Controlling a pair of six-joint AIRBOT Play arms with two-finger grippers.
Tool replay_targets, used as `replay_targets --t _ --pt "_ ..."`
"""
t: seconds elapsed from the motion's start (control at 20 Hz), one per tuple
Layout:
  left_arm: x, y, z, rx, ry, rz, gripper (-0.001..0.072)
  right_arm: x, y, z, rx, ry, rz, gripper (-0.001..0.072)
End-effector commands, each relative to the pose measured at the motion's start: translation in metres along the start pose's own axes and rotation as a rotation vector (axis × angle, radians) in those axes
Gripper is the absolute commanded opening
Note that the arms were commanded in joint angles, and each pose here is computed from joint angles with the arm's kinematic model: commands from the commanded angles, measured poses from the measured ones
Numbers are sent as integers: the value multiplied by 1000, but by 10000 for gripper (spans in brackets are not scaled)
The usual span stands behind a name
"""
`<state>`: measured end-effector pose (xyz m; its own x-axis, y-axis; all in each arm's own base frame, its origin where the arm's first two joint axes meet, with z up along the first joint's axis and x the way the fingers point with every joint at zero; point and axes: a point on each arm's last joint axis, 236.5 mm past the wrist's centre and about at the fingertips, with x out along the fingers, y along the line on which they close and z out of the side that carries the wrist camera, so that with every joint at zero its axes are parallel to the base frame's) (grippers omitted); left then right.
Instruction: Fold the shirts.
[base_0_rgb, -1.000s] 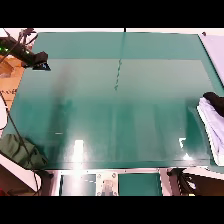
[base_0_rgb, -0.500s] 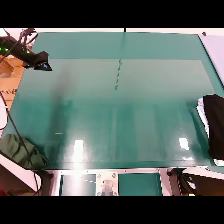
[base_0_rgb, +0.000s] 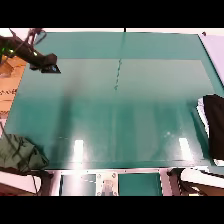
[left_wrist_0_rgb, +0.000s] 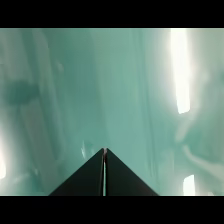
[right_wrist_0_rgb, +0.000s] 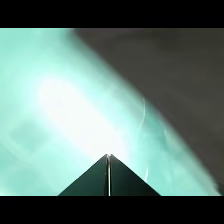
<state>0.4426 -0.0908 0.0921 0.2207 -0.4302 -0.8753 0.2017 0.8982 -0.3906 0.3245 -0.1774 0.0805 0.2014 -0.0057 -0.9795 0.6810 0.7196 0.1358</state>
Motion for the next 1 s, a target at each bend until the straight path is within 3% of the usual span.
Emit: replay_targets --t 0.0,0.3,0.6,0.95 --pt "6 -15 -62 2 57 24 28 25 88 -60 -315 23 68 11" --pt "14 -12 -179 -82 56 76 29 81 150 -194 -518 159 229 11" --pt "14 -7 -196 -78 49 102 31 85 178 -231 -611 182 284 13" --pt "14 -9 -195 -80 45 95 31 85 179 -233 -617 183 285 13"
